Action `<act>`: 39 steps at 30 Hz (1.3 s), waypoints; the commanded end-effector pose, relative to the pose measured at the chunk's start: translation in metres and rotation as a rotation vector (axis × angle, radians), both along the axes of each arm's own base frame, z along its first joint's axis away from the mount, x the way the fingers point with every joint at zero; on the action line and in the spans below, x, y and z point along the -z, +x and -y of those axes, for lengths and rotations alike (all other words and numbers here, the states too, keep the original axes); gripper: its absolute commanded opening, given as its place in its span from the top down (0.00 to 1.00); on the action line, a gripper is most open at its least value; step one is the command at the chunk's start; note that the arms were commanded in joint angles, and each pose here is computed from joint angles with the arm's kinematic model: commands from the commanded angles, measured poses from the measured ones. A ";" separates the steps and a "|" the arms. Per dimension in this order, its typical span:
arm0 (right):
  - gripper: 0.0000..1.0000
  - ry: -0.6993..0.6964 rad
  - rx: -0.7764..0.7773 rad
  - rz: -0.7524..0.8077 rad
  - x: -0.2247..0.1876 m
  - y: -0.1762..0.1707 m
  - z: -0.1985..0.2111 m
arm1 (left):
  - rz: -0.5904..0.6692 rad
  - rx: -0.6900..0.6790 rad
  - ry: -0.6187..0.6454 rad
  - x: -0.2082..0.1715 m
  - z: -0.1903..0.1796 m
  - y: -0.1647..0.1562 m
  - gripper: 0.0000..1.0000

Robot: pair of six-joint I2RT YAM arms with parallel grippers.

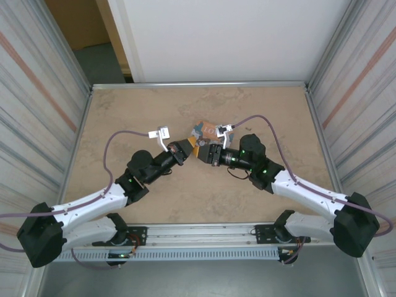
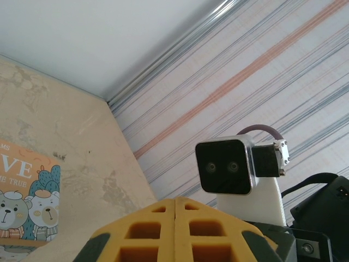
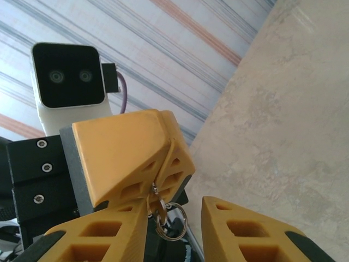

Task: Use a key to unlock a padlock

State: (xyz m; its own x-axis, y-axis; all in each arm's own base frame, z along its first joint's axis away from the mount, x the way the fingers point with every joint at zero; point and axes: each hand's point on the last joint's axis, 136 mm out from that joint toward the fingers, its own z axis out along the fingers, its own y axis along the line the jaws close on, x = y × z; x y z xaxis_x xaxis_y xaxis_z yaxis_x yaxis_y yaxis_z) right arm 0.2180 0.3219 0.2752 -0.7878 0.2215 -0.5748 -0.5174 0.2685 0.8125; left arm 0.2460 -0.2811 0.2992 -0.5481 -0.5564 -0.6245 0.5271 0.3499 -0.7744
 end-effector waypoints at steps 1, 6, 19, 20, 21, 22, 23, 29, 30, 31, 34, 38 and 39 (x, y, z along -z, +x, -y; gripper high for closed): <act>0.72 0.049 -0.023 0.039 -0.024 -0.002 -0.006 | 0.022 -0.010 -0.038 -0.010 -0.003 0.000 1.00; 0.75 0.057 -0.029 0.031 -0.022 -0.003 -0.008 | 0.020 -0.008 -0.041 -0.010 -0.002 0.001 1.00; 0.91 0.040 -0.008 0.026 -0.018 -0.002 -0.005 | 0.011 -0.016 -0.058 -0.007 -0.005 0.001 1.00; 0.92 0.038 -0.005 0.024 -0.017 -0.002 -0.004 | 0.009 -0.019 -0.058 -0.007 -0.005 0.001 1.00; 0.94 0.037 -0.003 0.023 -0.017 -0.002 -0.004 | 0.008 -0.022 -0.061 -0.007 -0.006 0.001 1.00; 0.95 0.034 0.000 0.022 -0.016 -0.002 -0.003 | 0.008 -0.023 -0.063 -0.007 -0.006 0.001 1.00; 0.96 0.031 0.005 0.021 -0.015 -0.002 -0.002 | 0.006 -0.027 -0.066 -0.007 -0.007 0.002 1.00; 1.00 0.008 0.031 0.018 -0.010 -0.001 0.006 | -0.003 -0.047 -0.074 -0.005 -0.012 0.002 1.00; 1.00 0.006 0.036 0.017 -0.010 -0.001 0.008 | -0.004 -0.049 -0.075 -0.005 -0.013 0.002 1.00; 1.00 0.002 0.039 0.018 -0.009 0.000 0.009 | -0.005 -0.050 -0.075 -0.005 -0.014 0.001 1.00; 1.00 -0.020 0.051 0.021 -0.008 0.001 0.014 | -0.001 -0.055 -0.075 -0.006 -0.016 0.000 0.94; 1.00 -0.091 0.052 0.047 -0.002 0.000 0.023 | 0.002 -0.071 -0.056 -0.005 -0.022 -0.002 0.74; 1.00 -0.123 0.052 0.056 0.001 0.000 0.025 | 0.004 -0.078 -0.049 -0.004 -0.024 -0.002 0.71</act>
State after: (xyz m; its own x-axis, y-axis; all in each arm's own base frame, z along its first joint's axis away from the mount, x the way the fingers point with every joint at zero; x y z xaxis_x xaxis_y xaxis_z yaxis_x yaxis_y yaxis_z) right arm 0.2173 0.3076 0.2750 -0.7770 0.2161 -0.5913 -0.5140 0.3246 0.7940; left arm 0.2443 -0.2693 0.2955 -0.5457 -0.6016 -0.5834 0.4943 0.3311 -0.8038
